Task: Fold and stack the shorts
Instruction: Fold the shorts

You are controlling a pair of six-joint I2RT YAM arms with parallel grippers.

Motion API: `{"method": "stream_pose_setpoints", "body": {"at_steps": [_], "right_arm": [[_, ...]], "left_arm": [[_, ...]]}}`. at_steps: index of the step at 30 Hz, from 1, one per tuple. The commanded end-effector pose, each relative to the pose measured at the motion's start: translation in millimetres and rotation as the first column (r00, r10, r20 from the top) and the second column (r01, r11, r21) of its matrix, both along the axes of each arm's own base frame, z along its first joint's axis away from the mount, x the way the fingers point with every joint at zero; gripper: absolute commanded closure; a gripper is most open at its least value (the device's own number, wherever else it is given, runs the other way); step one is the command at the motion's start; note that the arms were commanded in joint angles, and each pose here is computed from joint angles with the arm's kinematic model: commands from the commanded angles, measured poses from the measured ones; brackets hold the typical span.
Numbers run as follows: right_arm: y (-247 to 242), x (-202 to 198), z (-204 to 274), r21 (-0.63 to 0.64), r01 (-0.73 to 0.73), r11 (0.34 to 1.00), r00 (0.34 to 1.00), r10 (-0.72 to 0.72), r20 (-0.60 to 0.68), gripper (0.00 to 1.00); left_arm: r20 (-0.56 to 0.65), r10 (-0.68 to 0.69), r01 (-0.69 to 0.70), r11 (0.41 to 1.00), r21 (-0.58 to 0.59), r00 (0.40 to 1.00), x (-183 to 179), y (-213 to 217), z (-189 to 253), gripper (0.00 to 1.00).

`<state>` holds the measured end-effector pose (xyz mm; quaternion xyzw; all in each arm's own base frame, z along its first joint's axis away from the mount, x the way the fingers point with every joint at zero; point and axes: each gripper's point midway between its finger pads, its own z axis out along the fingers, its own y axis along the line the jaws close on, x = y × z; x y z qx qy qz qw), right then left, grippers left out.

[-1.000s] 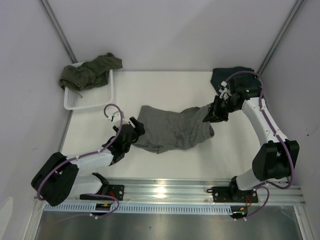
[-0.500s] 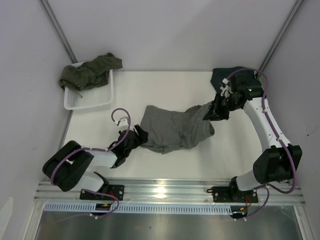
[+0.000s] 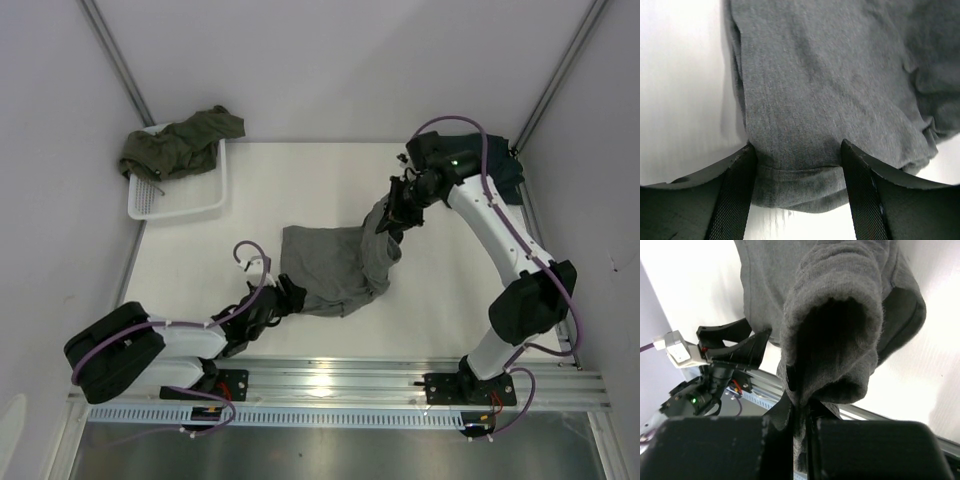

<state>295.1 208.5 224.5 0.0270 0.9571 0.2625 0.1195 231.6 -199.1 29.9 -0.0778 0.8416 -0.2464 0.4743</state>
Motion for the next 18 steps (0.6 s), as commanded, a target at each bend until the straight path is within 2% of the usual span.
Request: {"method": "stream_pose_setpoints", "body": {"at_steps": [1, 12, 18], "right_arm": [[17.5, -1.7, -0.4, -0.057, -0.017, 0.998, 1.0, 0.016, -0.012, 1.0], [74.4, -19.6, 11.6, -0.054, -0.119, 0.991, 0.992, 0.121, 0.024, 1.0], [96.5, -20.3, 28.3, -0.004, -0.142, 0.99, 0.988, 0.142, 0.059, 1.0]], "left_arm": [[-0.037, -0.005, 0.005, 1.0, 0.022, 0.999, -17.2, 2.2, -10.3, 0.31], [-0.056, -0.019, 0.021, 0.999, 0.041, 0.998, -23.7, 0.6, -17.5, 0.31], [-0.061, -0.024, 0.027, 0.999, 0.045, 0.998, -24.3, -1.3, -20.0, 0.31]]}}
